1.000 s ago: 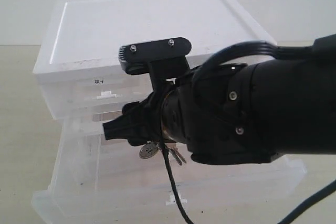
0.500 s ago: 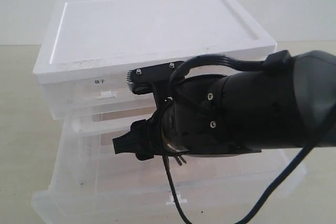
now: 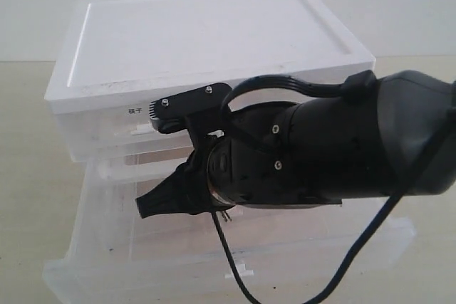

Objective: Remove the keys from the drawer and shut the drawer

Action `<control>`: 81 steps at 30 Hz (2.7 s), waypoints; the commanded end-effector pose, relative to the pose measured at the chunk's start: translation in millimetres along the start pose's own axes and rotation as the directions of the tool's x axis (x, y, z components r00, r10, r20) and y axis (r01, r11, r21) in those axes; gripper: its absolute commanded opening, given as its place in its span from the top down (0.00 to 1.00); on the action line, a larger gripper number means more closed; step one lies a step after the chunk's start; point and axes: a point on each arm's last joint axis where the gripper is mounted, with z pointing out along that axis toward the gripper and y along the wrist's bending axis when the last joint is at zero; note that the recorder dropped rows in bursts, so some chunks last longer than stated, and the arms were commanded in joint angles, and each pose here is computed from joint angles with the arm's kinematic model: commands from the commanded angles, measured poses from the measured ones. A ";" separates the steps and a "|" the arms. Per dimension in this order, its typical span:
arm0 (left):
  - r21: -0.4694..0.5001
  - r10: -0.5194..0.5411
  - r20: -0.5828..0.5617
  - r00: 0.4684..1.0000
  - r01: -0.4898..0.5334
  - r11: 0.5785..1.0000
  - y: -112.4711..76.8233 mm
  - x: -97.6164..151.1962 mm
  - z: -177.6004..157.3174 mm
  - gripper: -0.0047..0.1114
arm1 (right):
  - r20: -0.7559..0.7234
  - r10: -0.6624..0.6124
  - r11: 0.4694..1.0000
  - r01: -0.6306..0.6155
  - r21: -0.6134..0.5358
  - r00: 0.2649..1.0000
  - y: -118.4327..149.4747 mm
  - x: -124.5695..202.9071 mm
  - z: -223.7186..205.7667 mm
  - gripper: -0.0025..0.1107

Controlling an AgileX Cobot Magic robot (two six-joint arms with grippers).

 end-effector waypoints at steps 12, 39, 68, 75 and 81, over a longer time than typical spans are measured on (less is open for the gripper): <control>-0.002 0.000 0.001 1.000 0.000 1.000 0.1 0.9 0.2 0.83 | 0.096 -0.131 0.991 0.129 0.024 0.987 2.7 -11.0 -56.1 0.98; -0.002 0.000 0.001 1.000 0.000 1.000 0.1 0.9 0.2 0.83 | 0.146 -0.295 0.941 0.314 -0.126 0.944 46.9 44.9 -192.1 0.98; -0.002 0.000 0.003 1.000 0.000 1.000 0.1 0.7 0.2 0.83 | 0.159 -0.215 0.976 0.216 0.011 0.964 -15.4 40.3 -83.1 0.98; -0.002 0.000 0.003 1.000 0.000 1.000 0.1 0.7 0.2 0.83 | 0.136 -0.257 0.966 0.249 0.073 0.957 -16.4 43.1 -69.8 0.98; -0.002 0.000 0.003 1.000 0.000 1.000 0.1 0.7 0.2 0.83 | 0.206 -0.300 0.951 0.275 0.139 0.931 -15.1 38.4 -56.3 0.98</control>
